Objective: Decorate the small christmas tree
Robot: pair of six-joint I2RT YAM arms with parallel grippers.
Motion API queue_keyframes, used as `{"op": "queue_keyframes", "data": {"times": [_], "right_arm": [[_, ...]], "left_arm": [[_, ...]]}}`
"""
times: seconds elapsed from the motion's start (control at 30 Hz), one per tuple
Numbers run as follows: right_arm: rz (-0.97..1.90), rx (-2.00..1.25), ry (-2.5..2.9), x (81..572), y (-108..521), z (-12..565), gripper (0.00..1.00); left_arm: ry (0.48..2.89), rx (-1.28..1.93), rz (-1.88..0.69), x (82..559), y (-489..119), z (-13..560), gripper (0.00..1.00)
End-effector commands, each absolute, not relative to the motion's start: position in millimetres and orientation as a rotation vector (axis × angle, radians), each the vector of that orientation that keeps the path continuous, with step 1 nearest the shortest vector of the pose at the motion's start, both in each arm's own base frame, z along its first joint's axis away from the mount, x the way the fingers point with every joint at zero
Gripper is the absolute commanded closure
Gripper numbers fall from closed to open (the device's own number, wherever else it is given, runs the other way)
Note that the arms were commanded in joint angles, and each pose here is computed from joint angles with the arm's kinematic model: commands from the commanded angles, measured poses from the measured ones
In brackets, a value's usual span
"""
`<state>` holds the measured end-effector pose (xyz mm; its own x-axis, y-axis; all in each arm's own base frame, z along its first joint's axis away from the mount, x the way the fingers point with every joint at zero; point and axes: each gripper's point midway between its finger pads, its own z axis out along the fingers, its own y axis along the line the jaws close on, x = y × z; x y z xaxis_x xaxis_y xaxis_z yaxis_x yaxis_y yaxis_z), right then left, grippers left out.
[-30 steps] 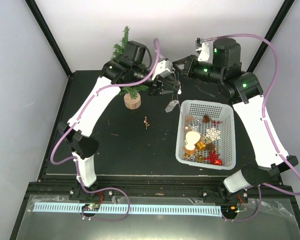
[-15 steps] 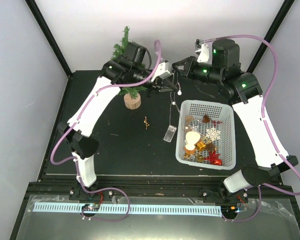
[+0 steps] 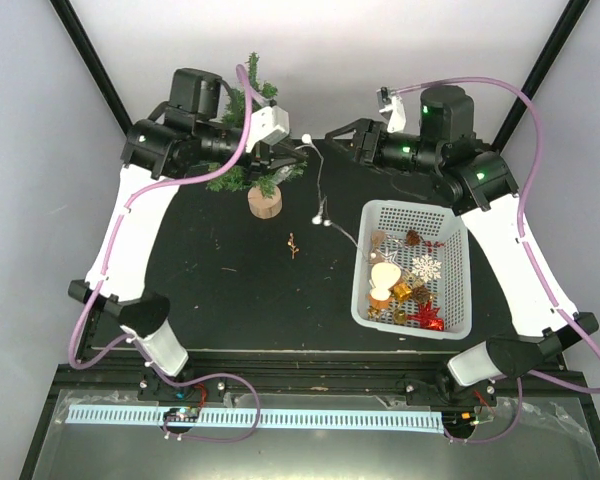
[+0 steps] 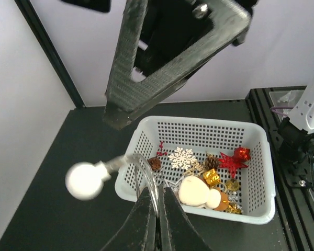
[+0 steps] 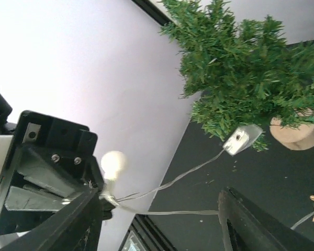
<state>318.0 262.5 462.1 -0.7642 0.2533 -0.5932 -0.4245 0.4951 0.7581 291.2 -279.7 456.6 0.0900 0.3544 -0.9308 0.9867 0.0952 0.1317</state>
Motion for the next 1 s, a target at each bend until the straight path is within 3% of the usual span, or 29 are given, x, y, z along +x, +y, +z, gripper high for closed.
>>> {"op": "queue_keyframes", "data": {"times": [0.0, 0.17, 0.6, 0.97], "right_arm": [[1.402, -0.298, 1.982, 293, 270, 486, 0.37], [1.296, -0.319, 2.025, 288, 260, 475, 0.36], [0.852, -0.152, 2.533, 307, 225, 333, 0.38], [0.697, -0.133, 2.729, 357, 246, 256, 0.39]], "left_arm": [[1.401, 1.431, -0.772, 271, -262, 475, 0.98], [1.409, 1.369, -0.7, 268, -239, 491, 0.98], [1.415, 1.277, -0.538, 241, -188, 514, 0.98], [1.423, 1.184, -0.483, 223, -161, 524, 0.98]]}}
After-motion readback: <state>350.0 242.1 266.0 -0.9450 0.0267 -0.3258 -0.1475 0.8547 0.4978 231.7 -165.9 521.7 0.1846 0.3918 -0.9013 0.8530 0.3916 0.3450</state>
